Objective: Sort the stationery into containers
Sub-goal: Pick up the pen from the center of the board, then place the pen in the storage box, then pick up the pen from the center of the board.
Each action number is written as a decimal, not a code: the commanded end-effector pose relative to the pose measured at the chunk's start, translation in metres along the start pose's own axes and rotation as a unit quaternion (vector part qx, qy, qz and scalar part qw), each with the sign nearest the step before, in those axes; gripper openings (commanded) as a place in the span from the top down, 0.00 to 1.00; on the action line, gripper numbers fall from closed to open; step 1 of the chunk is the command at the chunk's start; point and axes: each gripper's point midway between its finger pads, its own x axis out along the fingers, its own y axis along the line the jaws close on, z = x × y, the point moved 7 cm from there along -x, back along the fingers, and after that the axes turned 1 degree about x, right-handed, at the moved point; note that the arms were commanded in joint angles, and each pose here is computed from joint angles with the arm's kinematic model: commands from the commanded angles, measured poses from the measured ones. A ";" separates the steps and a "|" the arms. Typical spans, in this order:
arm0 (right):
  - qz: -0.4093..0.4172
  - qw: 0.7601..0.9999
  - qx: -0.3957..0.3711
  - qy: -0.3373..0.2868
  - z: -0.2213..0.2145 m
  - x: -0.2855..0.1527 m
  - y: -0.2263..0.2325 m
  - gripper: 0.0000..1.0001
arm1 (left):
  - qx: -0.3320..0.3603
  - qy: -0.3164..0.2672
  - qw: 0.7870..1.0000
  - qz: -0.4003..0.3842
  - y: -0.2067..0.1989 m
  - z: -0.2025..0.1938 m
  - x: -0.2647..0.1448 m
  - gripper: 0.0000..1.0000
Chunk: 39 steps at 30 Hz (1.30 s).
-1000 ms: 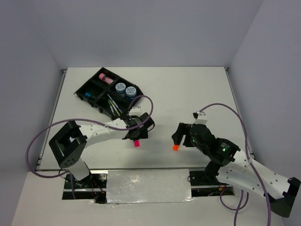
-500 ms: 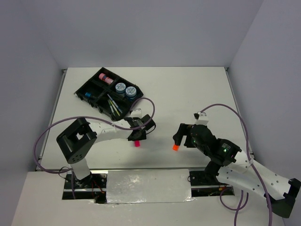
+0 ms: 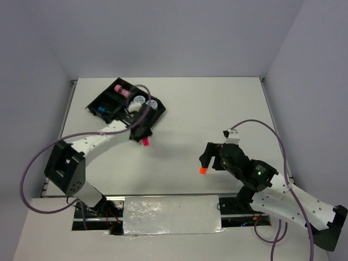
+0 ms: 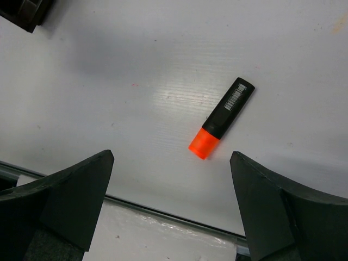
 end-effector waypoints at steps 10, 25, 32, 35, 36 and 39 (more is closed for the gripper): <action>0.019 1.000 -0.024 -0.003 0.010 0.011 0.016 0.04 | -0.167 -0.091 0.976 0.105 0.103 0.219 0.032 0.97; -0.011 0.999 -0.020 0.034 -0.005 0.029 0.013 0.04 | -0.212 -0.067 0.968 0.116 0.128 0.229 0.085 0.05; -0.095 0.994 0.017 0.043 -0.018 0.050 0.000 0.04 | -0.206 -0.111 0.970 0.073 0.123 0.241 0.020 0.03; -0.145 0.988 0.028 0.048 -0.024 0.063 -0.011 0.05 | -0.163 -0.126 0.977 0.054 0.107 0.227 -0.021 0.02; -0.151 0.987 0.034 0.051 -0.024 0.067 -0.014 0.06 | -0.152 -0.127 0.979 0.050 0.104 0.220 -0.029 0.01; -0.162 0.984 0.042 0.059 -0.028 0.078 -0.014 0.10 | -0.130 -0.140 0.982 0.000 0.100 0.191 -0.059 0.01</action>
